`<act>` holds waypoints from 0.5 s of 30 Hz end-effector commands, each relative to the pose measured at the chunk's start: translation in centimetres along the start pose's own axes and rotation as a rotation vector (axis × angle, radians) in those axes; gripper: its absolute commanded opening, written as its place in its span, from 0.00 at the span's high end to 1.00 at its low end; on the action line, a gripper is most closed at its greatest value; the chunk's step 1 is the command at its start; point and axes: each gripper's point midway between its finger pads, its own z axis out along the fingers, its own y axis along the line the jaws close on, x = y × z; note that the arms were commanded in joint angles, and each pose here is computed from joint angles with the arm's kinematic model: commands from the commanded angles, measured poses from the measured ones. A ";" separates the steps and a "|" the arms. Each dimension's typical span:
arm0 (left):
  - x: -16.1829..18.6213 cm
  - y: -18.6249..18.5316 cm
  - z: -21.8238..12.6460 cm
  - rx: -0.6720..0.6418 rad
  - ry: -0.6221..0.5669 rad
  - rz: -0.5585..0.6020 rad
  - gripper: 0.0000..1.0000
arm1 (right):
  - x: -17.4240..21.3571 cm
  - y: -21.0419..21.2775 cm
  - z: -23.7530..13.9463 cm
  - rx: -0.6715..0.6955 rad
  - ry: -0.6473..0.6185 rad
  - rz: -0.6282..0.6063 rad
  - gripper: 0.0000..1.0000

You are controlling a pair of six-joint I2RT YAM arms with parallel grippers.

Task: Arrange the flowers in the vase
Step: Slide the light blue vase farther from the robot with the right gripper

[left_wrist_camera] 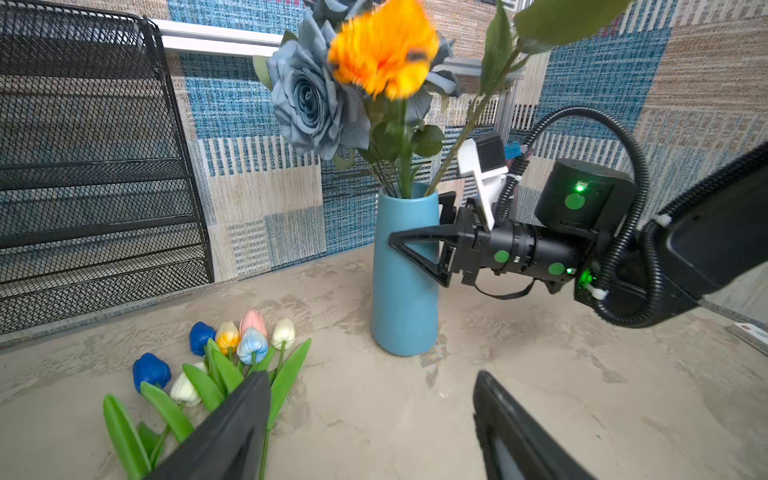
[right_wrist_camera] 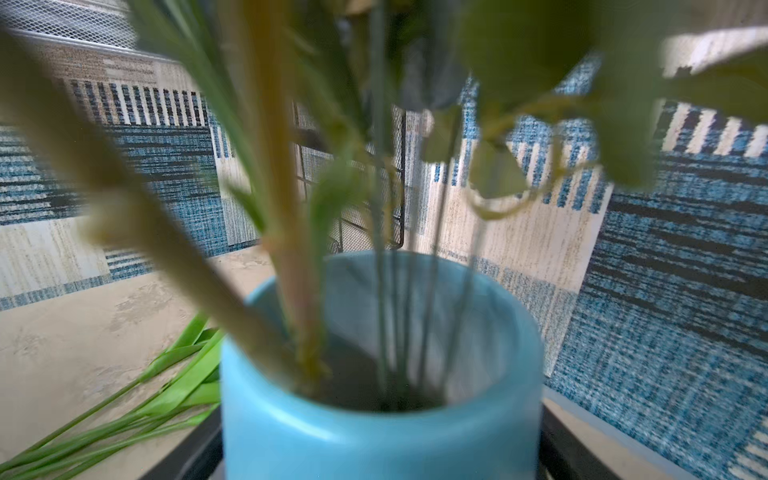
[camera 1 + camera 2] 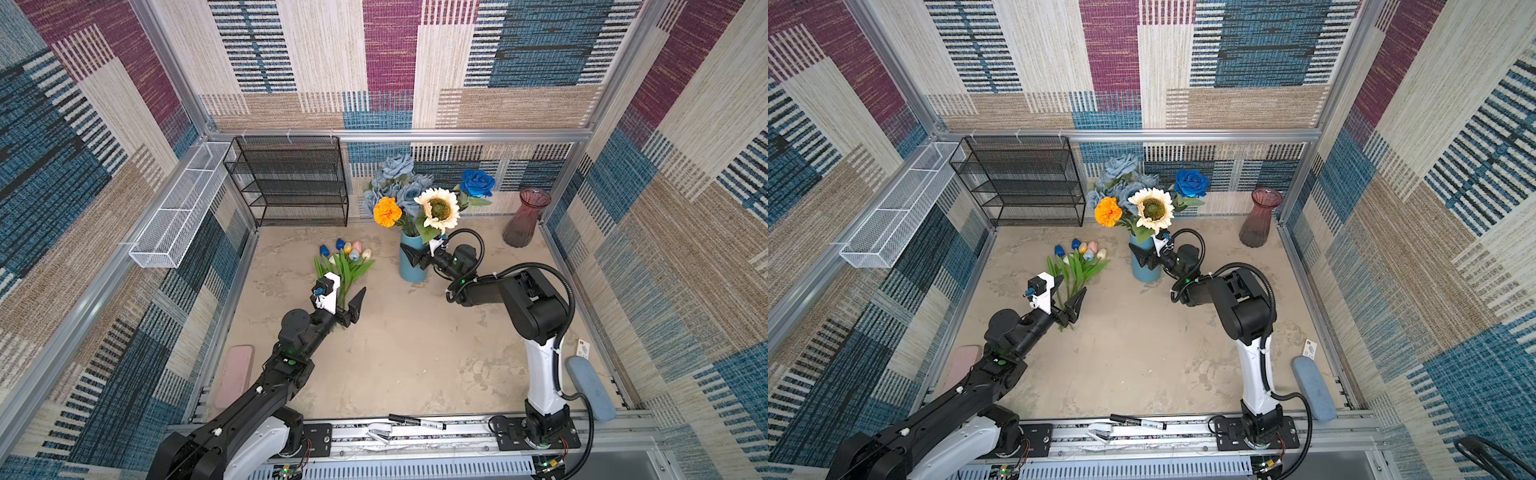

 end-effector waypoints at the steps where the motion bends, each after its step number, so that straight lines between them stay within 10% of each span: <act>1: -0.4 0.3 -0.2 -0.019 -0.012 0.028 0.20 | -2.8 -1.1 1.5 -0.026 -0.096 -0.065 0.49; 15: -0.6 -0.3 -1.0 0.006 -0.030 0.028 0.20 | -0.6 -6.5 9.2 -0.028 -0.129 -0.109 0.49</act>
